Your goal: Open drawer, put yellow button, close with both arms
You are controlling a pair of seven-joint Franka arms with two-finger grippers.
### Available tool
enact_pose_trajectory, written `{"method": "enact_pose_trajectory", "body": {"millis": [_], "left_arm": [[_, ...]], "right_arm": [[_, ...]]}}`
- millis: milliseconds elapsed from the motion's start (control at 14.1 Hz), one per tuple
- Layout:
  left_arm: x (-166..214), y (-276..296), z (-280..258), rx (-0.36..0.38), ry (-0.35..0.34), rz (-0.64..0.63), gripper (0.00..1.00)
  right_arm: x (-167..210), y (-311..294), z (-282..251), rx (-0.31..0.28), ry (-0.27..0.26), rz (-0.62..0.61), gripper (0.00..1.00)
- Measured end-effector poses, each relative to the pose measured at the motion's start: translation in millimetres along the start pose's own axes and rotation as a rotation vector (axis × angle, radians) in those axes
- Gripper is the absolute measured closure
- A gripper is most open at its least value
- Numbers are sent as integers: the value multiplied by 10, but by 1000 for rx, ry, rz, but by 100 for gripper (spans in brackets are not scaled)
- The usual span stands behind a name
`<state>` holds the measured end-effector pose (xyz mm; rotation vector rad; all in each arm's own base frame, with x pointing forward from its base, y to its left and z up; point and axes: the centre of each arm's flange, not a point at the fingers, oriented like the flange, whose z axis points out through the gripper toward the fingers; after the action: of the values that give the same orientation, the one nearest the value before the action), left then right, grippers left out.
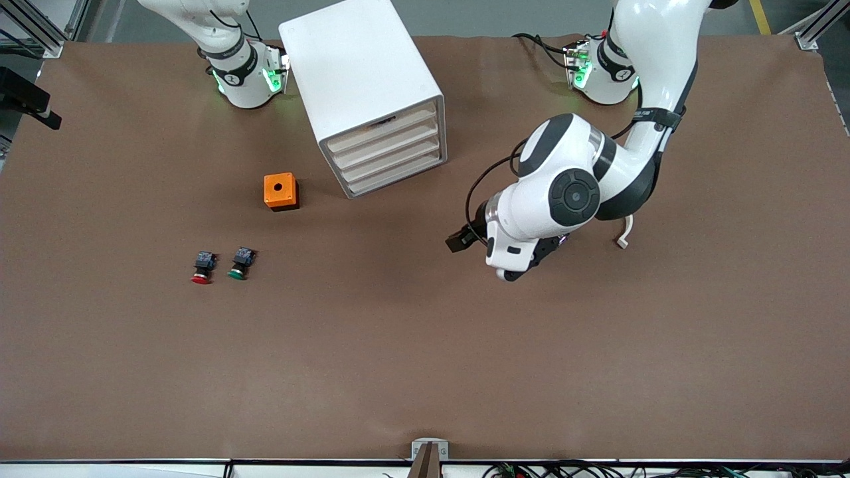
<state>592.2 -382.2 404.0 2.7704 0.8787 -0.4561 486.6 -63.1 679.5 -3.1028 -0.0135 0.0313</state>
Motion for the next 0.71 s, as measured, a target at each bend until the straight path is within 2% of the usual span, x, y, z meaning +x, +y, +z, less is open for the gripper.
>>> {"method": "enact_pose_trajectory", "body": {"millis": [213, 498, 711], "left_arm": [[208, -179, -206, 21, 6, 115, 0], [581, -509, -697, -6, 23, 286, 0], [677, -845, -1138, 12, 8, 421, 0]], "right_arm": [[0, -4, 0, 0, 0, -1, 0], [-2, 9, -2, 0, 0, 1, 0], [-4, 12, -4, 0, 1, 2, 0]]}}
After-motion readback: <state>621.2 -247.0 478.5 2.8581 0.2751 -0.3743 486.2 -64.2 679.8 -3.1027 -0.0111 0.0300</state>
